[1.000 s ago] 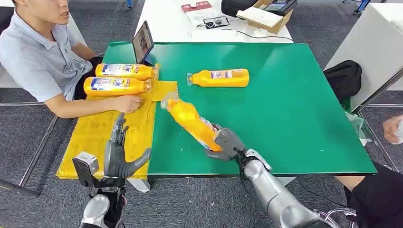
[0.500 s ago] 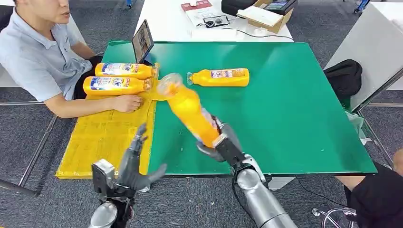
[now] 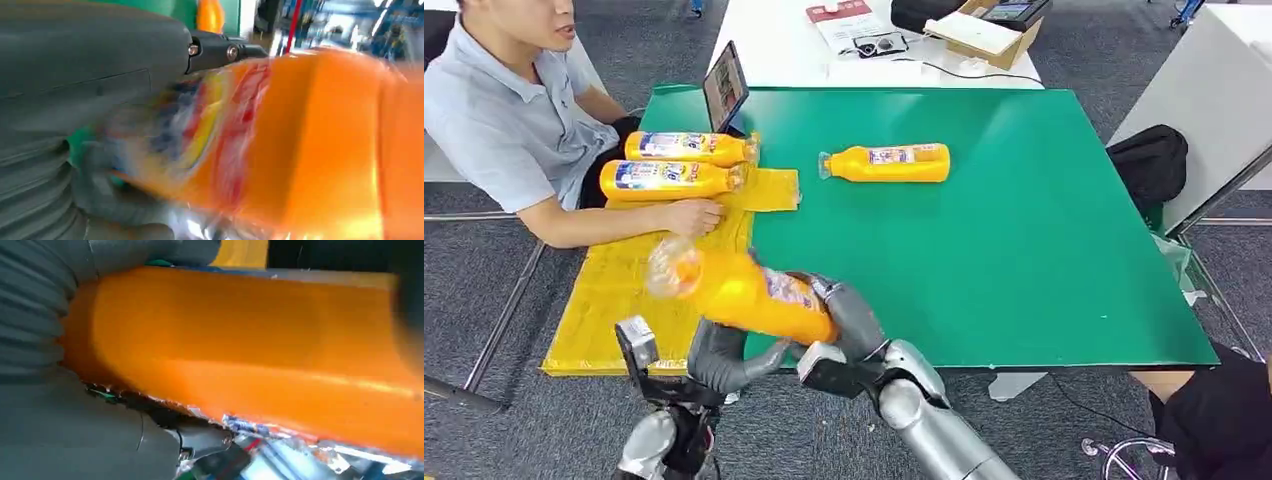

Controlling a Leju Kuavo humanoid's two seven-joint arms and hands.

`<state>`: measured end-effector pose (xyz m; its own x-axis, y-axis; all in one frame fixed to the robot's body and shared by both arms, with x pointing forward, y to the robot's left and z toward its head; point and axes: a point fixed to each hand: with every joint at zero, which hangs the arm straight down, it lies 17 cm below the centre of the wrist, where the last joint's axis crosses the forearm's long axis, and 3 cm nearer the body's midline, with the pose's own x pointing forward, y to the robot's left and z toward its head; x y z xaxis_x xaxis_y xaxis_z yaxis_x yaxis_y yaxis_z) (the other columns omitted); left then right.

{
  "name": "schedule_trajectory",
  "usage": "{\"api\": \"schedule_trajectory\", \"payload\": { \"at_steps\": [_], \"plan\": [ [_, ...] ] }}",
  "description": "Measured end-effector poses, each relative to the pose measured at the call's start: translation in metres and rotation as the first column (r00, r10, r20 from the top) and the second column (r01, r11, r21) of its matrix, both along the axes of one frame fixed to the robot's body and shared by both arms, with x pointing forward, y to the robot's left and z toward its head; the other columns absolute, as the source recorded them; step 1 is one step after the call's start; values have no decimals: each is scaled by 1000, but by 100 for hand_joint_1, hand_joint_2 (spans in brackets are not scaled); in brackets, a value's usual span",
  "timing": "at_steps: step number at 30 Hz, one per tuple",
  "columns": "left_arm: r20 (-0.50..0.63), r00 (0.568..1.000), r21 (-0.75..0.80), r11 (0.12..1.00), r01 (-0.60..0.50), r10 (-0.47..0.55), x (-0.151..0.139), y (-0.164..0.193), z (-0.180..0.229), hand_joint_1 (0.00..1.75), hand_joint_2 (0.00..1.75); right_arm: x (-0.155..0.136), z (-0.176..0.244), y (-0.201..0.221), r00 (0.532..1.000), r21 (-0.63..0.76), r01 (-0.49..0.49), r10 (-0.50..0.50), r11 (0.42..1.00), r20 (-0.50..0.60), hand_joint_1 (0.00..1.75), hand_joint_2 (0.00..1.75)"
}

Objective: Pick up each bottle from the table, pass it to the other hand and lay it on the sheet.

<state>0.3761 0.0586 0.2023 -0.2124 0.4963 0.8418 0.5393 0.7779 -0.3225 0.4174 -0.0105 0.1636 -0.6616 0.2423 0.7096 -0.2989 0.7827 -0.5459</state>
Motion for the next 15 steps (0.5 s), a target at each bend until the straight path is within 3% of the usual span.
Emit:
{"api": "schedule_trajectory", "payload": {
  "at_steps": [10,11,12,15],
  "plan": [
    [-56,997,51,998,-45,48,16,0,-12,5,175,-7,0,25,997,-87,-48,53,995,53,175,175],
    [-58,997,54,997,-47,50,16,0,-13,161,175,-7,-1,27,997,-91,-52,57,995,50,175,175],
    [-60,997,54,997,-48,51,16,-1,-14,175,175,-7,-2,28,997,-93,-55,60,994,47,175,175],
    [-55,997,49,998,-50,53,15,0,-14,175,175,-7,-3,31,997,-92,-62,66,994,39,175,175]
  ]
}}
